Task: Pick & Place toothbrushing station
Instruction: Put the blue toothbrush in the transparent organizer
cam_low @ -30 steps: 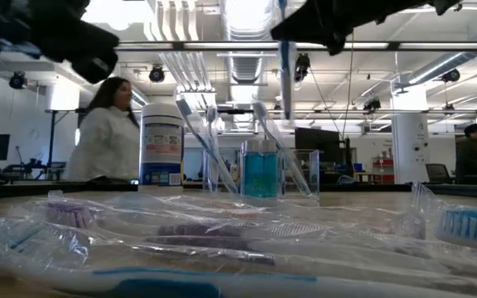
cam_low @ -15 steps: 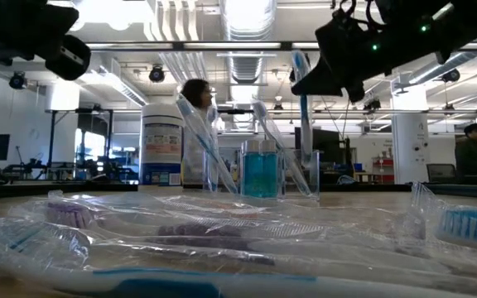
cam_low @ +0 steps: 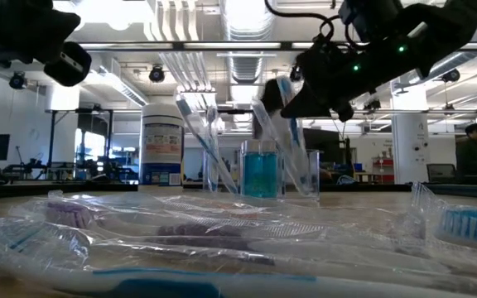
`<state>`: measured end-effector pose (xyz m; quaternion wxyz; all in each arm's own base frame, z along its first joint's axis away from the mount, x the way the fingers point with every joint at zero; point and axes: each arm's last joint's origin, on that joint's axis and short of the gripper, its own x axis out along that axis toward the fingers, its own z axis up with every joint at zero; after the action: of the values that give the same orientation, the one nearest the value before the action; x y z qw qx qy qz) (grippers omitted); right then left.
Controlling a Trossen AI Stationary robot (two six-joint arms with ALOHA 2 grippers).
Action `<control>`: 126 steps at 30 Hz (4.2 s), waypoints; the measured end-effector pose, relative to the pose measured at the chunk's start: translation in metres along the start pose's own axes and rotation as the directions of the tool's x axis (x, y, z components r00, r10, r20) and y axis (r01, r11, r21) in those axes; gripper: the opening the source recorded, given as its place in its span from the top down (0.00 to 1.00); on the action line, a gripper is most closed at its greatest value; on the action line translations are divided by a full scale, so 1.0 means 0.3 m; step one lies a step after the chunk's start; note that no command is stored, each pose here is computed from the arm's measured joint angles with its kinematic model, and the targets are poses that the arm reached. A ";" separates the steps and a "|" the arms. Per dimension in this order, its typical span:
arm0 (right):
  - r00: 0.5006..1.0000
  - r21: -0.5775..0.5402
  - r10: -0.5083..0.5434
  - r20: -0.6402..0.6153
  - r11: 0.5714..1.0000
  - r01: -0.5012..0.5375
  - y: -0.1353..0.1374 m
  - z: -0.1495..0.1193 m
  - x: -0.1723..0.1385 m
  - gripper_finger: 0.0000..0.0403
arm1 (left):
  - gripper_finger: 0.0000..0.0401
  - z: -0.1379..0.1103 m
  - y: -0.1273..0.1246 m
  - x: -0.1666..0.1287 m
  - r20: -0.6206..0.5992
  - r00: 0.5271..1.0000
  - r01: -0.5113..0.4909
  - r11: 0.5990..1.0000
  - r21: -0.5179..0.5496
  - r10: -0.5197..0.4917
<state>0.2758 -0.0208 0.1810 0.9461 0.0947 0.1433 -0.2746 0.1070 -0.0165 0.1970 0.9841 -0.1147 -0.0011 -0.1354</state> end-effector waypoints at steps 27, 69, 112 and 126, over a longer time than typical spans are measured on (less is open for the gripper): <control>0.997 0.077 0.078 -0.007 0.994 -0.077 -0.011 0.154 -0.111 0.46 | 0.97 0.005 -0.001 -0.002 -0.011 1.000 -0.003 1.000 0.002 0.003; 0.859 -0.266 0.402 0.316 0.907 -0.326 0.284 -0.127 -0.334 0.94 | 0.98 -0.008 0.011 -0.044 -0.065 0.982 -0.155 0.952 0.262 0.177; 0.898 -0.326 0.439 0.026 0.853 -0.407 0.478 -0.016 -0.429 0.98 | 0.97 0.064 -0.012 -0.092 -0.033 0.980 -0.186 0.968 0.169 0.194; 0.797 -0.012 0.173 -0.578 0.975 -0.221 0.614 0.036 -0.592 0.98 | 0.96 0.057 -0.010 -0.089 -0.034 0.980 -0.187 0.972 0.143 0.194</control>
<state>0.2354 0.2168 0.2671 0.8852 0.1498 0.4214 -0.1276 0.0812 -0.0082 0.2135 0.9979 -0.0421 0.0241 -0.0426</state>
